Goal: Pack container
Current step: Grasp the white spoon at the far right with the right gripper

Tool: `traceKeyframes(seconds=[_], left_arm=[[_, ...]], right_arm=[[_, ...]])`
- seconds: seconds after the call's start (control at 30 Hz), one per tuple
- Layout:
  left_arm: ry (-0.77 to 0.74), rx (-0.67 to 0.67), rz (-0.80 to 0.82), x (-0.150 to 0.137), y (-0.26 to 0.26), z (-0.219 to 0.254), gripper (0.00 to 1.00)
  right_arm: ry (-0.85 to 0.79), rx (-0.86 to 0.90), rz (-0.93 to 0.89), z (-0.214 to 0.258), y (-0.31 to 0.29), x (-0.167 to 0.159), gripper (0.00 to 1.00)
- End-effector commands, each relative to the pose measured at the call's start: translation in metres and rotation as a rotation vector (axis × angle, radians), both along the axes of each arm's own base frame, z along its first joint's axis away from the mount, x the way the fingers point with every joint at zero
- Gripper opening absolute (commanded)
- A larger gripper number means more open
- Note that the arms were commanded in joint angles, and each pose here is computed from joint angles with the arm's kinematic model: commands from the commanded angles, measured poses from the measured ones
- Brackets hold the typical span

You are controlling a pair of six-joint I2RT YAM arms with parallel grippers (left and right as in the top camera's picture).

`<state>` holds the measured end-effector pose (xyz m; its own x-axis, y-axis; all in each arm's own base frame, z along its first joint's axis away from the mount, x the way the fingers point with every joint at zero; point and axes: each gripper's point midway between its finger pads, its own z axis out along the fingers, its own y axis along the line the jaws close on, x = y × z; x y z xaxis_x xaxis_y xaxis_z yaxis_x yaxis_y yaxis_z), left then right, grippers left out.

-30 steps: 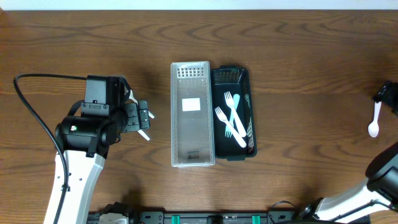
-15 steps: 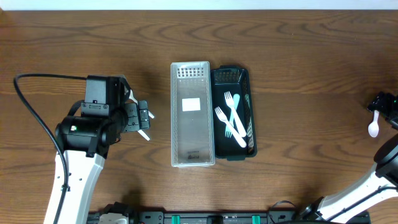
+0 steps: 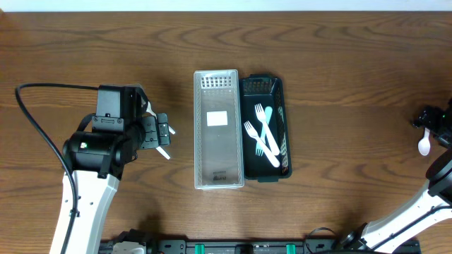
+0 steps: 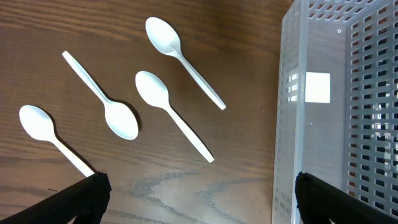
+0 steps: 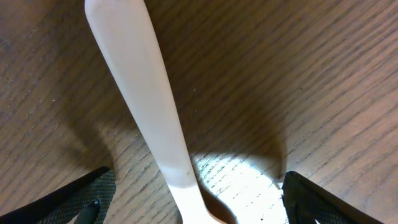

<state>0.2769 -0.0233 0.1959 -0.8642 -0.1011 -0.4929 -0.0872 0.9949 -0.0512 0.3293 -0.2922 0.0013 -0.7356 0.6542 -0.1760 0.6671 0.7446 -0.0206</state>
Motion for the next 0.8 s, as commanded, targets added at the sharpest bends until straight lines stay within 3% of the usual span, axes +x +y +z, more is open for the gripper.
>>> traceKeyframes(seconds=[0.0, 0.77], left_arm=[[-0.004, -0.005, 0.007, 0.001, 0.001, 0.001, 0.97], [-0.004, -0.005, 0.007, 0.001, 0.001, 0.001, 0.97]], right_arm=[[0.002, 0.004, 0.007, -0.003, -0.003, -0.003, 0.89], [0.013, 0.044, 0.012, -0.018, 0.008, -0.009, 0.92]])
